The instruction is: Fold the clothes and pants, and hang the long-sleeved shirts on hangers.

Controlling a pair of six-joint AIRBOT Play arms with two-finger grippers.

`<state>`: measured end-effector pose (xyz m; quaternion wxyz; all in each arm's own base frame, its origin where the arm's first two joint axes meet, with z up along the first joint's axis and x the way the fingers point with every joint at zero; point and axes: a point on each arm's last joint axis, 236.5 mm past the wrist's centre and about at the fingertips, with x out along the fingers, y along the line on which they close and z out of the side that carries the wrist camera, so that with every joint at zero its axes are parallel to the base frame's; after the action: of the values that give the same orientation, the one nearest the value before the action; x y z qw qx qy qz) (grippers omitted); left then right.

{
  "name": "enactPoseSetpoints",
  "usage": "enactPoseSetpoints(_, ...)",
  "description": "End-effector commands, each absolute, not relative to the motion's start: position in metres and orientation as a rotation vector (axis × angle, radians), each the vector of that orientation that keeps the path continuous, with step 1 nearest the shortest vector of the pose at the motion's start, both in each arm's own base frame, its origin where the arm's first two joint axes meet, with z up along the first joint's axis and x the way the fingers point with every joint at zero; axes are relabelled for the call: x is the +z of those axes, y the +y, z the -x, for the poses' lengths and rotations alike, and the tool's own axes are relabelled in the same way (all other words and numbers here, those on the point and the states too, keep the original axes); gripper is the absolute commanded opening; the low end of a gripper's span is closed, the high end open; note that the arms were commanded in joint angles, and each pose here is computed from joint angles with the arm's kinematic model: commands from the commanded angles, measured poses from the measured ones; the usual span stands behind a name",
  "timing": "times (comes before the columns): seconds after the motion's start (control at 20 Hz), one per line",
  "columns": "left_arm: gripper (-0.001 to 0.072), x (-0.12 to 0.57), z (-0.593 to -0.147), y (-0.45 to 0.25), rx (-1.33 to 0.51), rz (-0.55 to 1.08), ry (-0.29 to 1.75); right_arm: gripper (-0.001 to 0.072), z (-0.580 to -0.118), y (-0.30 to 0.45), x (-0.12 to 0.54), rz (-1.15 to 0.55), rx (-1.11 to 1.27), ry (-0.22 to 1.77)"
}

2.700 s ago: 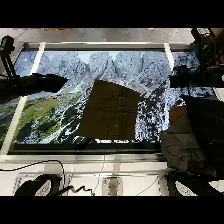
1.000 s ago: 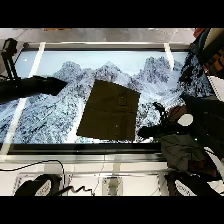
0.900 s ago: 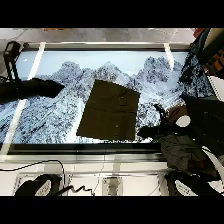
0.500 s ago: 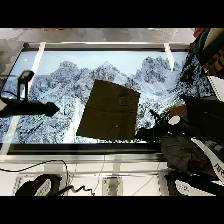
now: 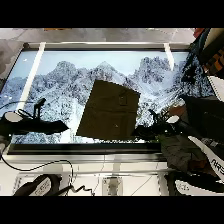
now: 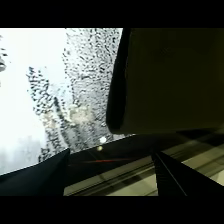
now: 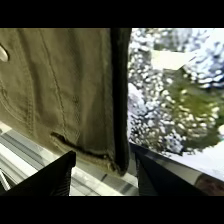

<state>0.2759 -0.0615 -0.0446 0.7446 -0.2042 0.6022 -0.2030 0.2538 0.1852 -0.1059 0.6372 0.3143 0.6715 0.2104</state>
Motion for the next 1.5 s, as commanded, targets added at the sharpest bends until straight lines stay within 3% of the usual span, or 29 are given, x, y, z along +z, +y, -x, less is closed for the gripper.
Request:
enactPoseSetpoints(0.0, 0.0601, -0.068, -0.275, -0.082, -0.482, 0.613, 1.366, 0.0426, -0.249, 0.194, -0.097, -0.767, 0.515, 1.552)
enactPoseSetpoints(0.15, 0.06, -0.085, -0.282, -0.089, -0.483, 0.667, 1.379, 0.0372, -0.249, 0.194, -0.097, -0.768, 0.516, 1.552)
enactPoseSetpoints(0.45, 0.0594, -0.11, -0.282, -0.122, -0.532, 0.632, 1.425, 0.0372, -0.244, 0.199, -0.098, -0.744, 0.541, 1.56)
enactPoseSetpoints(0.6, 0.0366, -0.125, -0.285, -0.131, -0.517, 0.583, 1.428, 0.037, -0.243, 0.211, -0.104, -0.645, 0.581, 1.524)
enactPoseSetpoints(0.65, 0.0234, -0.125, -0.289, -0.131, -0.506, 0.579, 1.412, 0.0299, -0.247, 0.213, -0.106, -0.618, 0.576, 1.5)
enactPoseSetpoints(0.7, 0.0102, -0.123, -0.294, -0.133, -0.505, 0.589, 1.398, 0.0169, -0.253, 0.212, -0.108, -0.607, 0.562, 1.476)
enactPoseSetpoints(0.75, 0.0025, -0.119, -0.299, -0.132, -0.511, 0.587, 1.383, 0.0068, -0.259, 0.211, -0.107, -0.601, 0.554, 1.456)
enactPoseSetpoints(0.8, 0.0025, -0.113, -0.303, -0.134, -0.527, 0.583, 1.373, 0.0035, -0.266, 0.209, -0.104, -0.591, 0.554, 1.439)
enactPoseSetpoints(1.05, 0.0024, -0.037, -0.333, -0.136, -0.622, 0.467, 1.164, 0.0033, -0.299, 0.22, -0.038, -0.476, 0.703, 1.305)
enactPoseSetpoints(1.25, 0.0024, 0.082, -0.347, -0.131, -0.645, 0.323, 0.833, 0.0033, -0.308, 0.222, 0.072, -0.297, 0.836, 1.064)
enactPoseSetpoints(1.45, 0.0024, 0.213, -0.311, -0.124, -0.619, 0.179, 0.448, 0.0034, -0.281, 0.221, 0.2, -0.195, 0.914, 0.742)
